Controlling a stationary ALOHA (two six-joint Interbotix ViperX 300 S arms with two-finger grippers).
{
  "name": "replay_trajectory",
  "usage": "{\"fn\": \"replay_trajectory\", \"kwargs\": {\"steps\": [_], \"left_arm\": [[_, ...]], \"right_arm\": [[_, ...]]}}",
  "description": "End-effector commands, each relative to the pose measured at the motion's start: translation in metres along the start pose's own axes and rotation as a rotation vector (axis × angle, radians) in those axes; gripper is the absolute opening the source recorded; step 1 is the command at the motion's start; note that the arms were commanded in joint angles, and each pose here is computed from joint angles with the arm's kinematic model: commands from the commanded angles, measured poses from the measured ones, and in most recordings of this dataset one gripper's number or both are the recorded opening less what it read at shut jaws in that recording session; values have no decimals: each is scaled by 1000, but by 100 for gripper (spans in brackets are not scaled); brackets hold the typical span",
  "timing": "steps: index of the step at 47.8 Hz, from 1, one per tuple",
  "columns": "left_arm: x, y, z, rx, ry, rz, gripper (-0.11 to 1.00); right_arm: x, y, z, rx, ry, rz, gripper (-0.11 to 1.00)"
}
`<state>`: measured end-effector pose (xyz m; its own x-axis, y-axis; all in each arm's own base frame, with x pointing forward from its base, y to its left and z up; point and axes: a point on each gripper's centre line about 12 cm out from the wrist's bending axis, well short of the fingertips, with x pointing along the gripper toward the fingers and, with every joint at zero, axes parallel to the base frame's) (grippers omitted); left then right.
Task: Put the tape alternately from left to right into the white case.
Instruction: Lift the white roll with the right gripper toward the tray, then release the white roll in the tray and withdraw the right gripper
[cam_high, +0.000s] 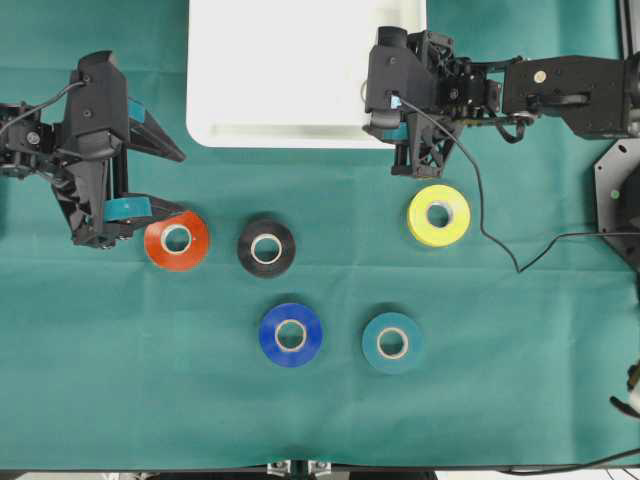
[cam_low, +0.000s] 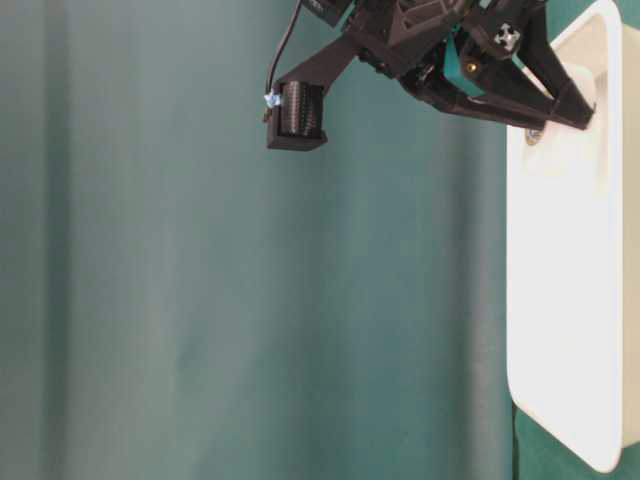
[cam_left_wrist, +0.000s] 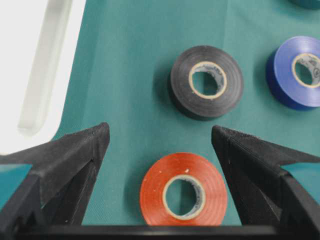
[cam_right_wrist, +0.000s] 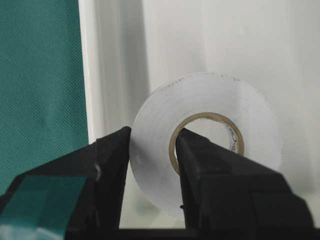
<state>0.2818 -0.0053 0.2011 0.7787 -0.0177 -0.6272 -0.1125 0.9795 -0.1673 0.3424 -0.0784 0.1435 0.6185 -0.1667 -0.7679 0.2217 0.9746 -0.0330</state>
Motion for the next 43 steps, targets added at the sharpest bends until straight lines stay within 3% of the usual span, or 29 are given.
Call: {"fn": "replay_trajectory", "kwargs": {"steps": [1, 14, 21, 23, 43], "left_arm": [[-2, -1, 6, -1, -21, -5, 60], [-2, -1, 6, -1, -21, -5, 60], [-2, -1, 6, -1, -21, -5, 60], [-2, -1, 6, -1, -21, -5, 60], [-2, -1, 6, -1, -19, -4, 60]], "right_arm": [[-4, -1, 7, 3, -21, -2, 29], [-4, -2, 4, 5, 18, -9, 32], [-4, -2, 5, 5, 15, -9, 73], [-4, -2, 5, 5, 15, -9, 78], [-7, -2, 7, 9, 6, -9, 74]]}}
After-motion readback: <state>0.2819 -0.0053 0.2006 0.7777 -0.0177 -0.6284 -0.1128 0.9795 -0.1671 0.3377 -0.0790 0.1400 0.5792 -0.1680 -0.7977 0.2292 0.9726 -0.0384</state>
